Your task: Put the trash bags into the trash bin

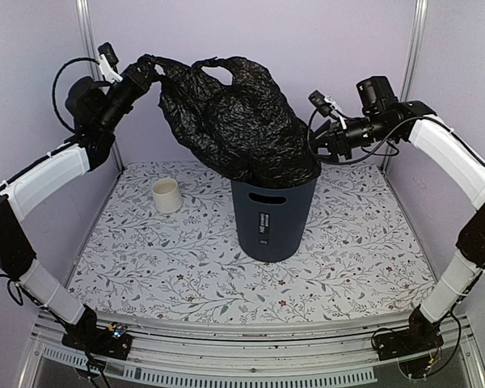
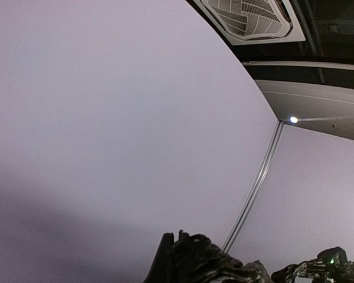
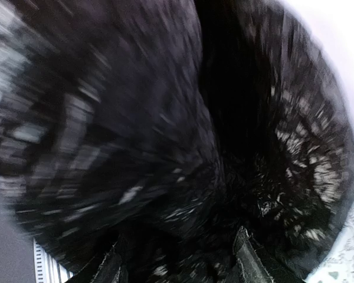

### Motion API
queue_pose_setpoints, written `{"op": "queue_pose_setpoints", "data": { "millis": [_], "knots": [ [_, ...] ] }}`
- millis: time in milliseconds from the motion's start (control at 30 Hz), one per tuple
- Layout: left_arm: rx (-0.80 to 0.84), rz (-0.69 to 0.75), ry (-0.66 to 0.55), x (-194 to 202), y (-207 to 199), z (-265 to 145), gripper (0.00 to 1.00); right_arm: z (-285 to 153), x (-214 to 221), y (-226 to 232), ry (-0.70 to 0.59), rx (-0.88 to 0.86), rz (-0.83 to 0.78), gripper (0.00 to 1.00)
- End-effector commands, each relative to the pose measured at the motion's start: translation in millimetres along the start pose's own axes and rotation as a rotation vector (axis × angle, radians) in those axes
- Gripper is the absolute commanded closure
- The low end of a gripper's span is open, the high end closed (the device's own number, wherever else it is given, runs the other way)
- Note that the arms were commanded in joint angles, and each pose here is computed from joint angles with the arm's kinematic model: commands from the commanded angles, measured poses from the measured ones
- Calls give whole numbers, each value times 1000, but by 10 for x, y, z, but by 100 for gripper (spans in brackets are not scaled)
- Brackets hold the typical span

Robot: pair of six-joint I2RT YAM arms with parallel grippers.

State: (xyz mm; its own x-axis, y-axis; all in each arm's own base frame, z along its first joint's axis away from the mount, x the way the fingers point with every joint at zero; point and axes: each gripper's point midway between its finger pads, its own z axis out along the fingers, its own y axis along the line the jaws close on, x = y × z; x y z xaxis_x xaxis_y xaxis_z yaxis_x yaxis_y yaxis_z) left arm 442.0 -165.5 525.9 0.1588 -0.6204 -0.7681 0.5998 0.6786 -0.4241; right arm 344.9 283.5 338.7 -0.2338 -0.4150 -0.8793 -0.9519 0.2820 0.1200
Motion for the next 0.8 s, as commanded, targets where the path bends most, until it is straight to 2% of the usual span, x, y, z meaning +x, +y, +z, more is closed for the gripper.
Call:
{"op": "queue_pose_setpoints", "data": {
  "millis": [0, 167, 300, 433, 567, 767],
  "knots": [
    [43, 14, -28, -137, -129, -7, 100, -389, -207, 55, -71, 43, -55, 37],
    [50, 15, -21, -123, -146, -41, 100, -465, -333, -248, -101, 78, -34, 38],
    [72, 17, -8, -109, -199, -68, 100, -411, -513, -620, -130, 178, 15, 47],
    [115, 29, 11, -102, -299, -116, 100, -293, -432, -885, -110, 241, 56, 55],
    [145, 45, 27, -104, -383, -160, 100, -175, -263, -895, -65, 235, 16, 62],
    [186, 43, 62, -22, -485, -199, 100, 24, -222, -606, -52, 184, -77, 72]
  ]
}}
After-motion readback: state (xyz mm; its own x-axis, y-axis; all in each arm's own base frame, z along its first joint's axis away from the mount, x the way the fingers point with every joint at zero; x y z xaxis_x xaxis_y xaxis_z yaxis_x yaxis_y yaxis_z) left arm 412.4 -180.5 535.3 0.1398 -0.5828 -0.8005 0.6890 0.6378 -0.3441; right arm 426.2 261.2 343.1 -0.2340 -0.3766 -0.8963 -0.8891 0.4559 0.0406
